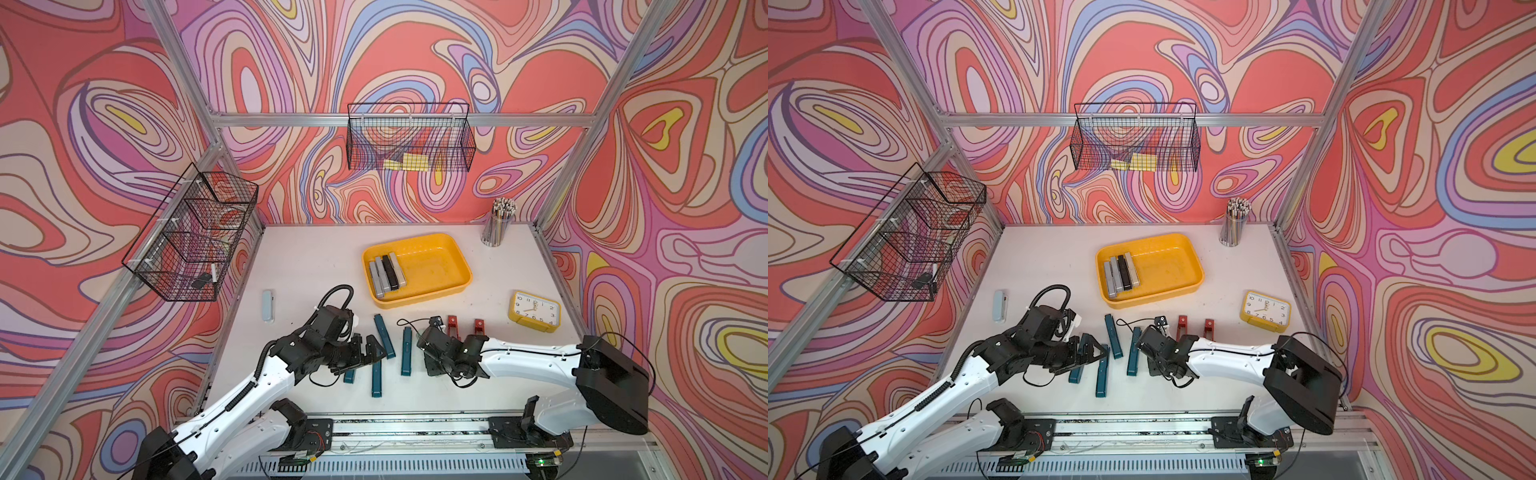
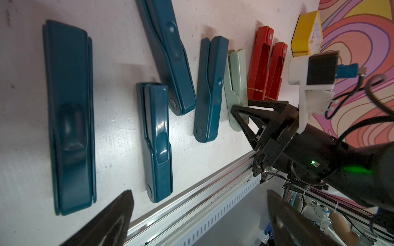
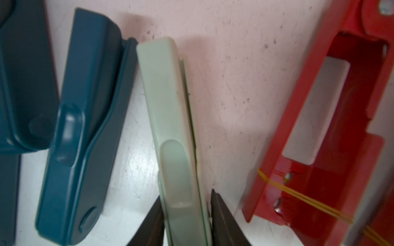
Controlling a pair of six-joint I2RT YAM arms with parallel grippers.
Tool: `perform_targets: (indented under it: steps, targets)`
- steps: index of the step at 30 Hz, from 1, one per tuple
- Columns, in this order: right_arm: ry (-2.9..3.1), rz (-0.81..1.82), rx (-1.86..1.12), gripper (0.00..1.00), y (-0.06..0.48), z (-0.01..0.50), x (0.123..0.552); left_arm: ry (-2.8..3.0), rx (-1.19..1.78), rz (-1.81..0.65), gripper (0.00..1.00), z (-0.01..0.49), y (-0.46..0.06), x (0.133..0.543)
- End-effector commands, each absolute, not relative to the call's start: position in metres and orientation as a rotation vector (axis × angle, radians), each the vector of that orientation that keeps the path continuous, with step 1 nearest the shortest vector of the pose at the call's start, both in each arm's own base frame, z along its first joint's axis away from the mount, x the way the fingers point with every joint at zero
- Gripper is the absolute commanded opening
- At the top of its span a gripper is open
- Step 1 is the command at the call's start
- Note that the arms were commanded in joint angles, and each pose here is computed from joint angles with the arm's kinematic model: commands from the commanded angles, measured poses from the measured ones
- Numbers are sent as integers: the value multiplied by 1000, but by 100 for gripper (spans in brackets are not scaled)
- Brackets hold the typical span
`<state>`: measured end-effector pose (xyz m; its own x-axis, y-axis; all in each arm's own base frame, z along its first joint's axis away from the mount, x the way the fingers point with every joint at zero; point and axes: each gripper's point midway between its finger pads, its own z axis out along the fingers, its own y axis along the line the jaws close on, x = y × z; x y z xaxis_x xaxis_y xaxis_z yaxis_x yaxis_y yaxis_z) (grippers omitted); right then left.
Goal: Put the pruning pliers into the storage box
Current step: Pick up the pruning pliers from the center of the board.
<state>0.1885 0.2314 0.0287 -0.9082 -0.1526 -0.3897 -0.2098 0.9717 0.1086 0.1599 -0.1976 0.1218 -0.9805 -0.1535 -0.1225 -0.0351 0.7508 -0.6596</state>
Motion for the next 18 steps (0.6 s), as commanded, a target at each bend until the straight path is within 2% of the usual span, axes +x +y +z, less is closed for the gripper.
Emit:
perform_targets:
  steps: [1, 5, 9, 13, 18]
  targets:
    - [2742, 189, -264, 34, 228, 23, 185, 2783, -166, -1027, 99, 123, -195, 158]
    - [2742, 185, -268, 28, 228, 24, 186, 2780, -163, -1017, 99, 121, -195, 159]
    - [2743, 162, -268, 14, 229, 25, 188, 2763, -135, -1015, 99, 125, -198, 166]
    - [2729, 159, -281, 7, 232, 35, 192, 2731, -100, -1016, 99, 132, -204, 177]
    - [2686, 134, -295, 6, 234, 60, 201, 2692, -44, -989, 99, 147, -212, 194]
